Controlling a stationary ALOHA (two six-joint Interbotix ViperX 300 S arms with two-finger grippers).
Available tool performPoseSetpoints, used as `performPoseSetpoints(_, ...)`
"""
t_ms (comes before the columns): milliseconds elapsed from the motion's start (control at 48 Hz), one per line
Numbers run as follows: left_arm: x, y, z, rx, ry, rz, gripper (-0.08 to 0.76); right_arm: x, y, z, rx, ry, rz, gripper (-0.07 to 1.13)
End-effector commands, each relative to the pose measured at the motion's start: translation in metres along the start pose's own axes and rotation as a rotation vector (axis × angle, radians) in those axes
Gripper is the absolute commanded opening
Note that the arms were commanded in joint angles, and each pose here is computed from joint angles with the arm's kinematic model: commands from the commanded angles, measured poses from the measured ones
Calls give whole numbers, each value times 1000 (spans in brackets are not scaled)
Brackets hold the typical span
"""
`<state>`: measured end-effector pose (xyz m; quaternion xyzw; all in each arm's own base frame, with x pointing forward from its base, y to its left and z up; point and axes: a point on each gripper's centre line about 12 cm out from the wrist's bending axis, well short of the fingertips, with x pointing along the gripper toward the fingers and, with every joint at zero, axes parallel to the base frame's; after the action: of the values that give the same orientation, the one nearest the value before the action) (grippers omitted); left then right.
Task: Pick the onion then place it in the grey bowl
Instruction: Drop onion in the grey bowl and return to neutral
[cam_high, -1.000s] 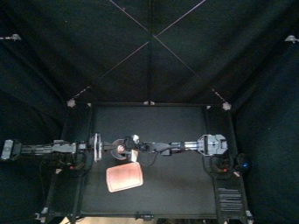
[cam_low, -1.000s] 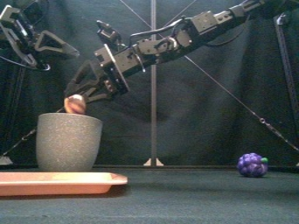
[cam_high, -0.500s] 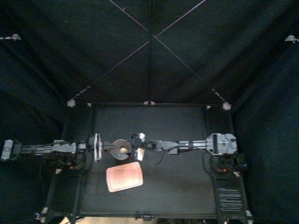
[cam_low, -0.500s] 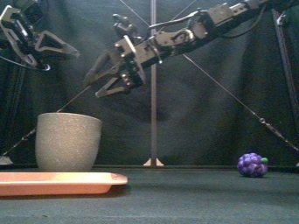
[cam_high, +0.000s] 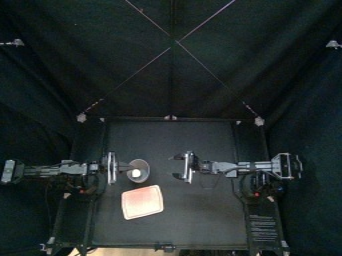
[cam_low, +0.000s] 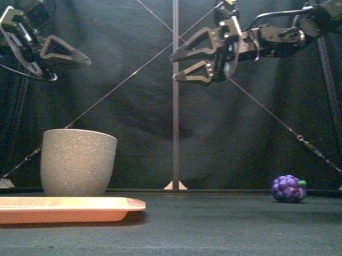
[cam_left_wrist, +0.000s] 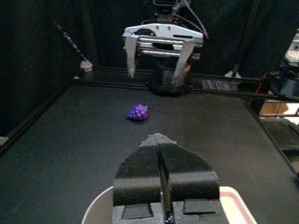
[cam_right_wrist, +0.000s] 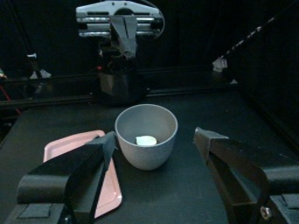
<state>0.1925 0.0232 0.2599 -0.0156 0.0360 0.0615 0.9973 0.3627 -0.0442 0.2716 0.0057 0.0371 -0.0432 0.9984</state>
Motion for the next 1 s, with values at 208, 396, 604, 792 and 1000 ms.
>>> performPoseSetpoints(208,1,0,7,4,-22,3,95,-46,2,11,4,-112,3,1037)
performPoseSetpoints(396,1,2,9,5,-29,13,95,-49,2,6,-2,-99,5,1037)
performPoseSetpoints(604,1,4,9,2,-30,21,95,-49,3,6,2,-101,6,1037)
performPoseSetpoints(792,1,4,7,0,-24,21,97,-49,4,5,4,-98,10,1037)
performPoseSetpoints(1000,-1,4,-5,-14,5,23,95,-49,3,-2,15,-80,4,1037)
